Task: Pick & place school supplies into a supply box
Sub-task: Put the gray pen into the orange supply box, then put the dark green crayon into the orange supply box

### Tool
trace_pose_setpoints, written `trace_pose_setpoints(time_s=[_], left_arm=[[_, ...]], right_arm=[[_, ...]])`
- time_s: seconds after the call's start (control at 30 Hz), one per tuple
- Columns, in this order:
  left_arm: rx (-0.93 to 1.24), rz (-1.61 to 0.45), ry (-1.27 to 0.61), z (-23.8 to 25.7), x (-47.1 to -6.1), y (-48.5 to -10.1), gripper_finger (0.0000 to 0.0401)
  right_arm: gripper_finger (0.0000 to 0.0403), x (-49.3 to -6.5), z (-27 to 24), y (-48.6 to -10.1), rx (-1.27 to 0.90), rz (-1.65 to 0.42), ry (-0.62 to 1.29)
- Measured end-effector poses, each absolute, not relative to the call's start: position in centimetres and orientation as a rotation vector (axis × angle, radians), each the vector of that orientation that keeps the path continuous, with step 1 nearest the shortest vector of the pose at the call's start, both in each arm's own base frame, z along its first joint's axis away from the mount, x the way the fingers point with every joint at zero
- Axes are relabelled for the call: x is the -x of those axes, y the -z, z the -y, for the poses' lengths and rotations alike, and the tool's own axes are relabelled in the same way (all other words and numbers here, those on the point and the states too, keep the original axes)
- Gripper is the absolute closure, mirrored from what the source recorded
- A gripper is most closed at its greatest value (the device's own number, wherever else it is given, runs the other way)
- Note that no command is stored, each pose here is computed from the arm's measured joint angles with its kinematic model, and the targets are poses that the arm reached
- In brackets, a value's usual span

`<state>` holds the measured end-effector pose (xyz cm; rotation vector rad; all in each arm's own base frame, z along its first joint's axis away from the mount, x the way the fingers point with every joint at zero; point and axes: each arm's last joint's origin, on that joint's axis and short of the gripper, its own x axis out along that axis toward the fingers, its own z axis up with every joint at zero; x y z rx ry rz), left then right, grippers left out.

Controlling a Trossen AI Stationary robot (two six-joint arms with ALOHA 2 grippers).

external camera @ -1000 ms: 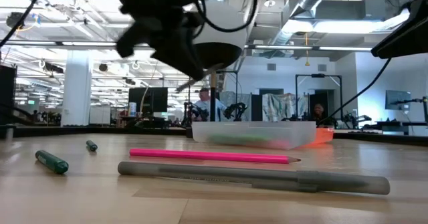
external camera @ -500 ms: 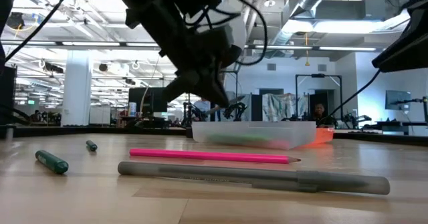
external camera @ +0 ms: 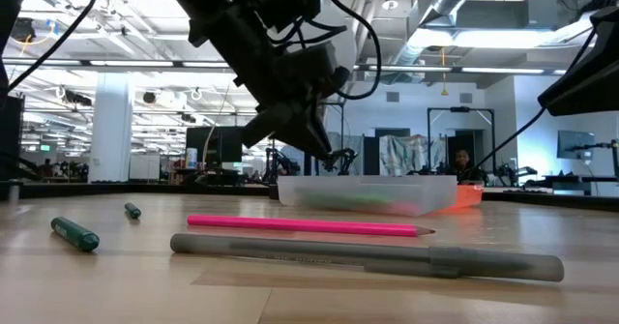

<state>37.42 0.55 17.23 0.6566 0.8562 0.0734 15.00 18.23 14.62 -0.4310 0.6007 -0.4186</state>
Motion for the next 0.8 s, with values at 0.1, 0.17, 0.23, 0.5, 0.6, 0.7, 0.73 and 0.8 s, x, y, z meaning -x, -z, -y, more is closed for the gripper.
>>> trace_pose_setpoints(time_s=[0.1,0.17,0.23,0.5,0.6,0.7,0.73,0.8], left_arm=[[-0.659,-0.847,-0.098,-0.6,-37.5,-17.4,0.0284],[-0.655,-0.851,-0.124,-0.5,-37.5,-17.4,0.0271],[-0.648,-0.857,-0.150,-0.2,-37.4,-17.4,0.0265],[-0.667,-1.013,-0.064,2.2,-36.1,-16.5,0.0267],[-0.631,-1.098,-0.053,3.2,-35.5,-16.6,0.0271],[-0.584,-1.169,-0.049,4.0,-35.0,-17.0,0.0277],[-0.569,-1.189,-0.043,4.4,-34.8,-17.2,0.0279],[-0.534,-1.232,-0.021,5.1,-34.4,-17.5,0.0284]], right_arm=[[0.0294,-15.0,-18.3,-14.6,0.427,-0.599,0.418],[0.0294,-15.0,-18.3,-14.6,0.424,-0.598,0.417],[0.0294,-15.0,-18.3,-14.6,0.419,-0.599,0.416],[0.0294,-15.1,-18.4,-14.6,0.411,-0.598,0.414],[0.0294,-15.1,-18.4,-14.6,0.411,-0.598,0.414],[0.0294,-15.1,-18.4,-14.6,0.412,-0.595,0.415],[0.0294,-15.1,-18.3,-14.6,0.413,-0.594,0.416],[0.0294,-15.1,-18.3,-14.7,0.415,-0.585,0.419]])
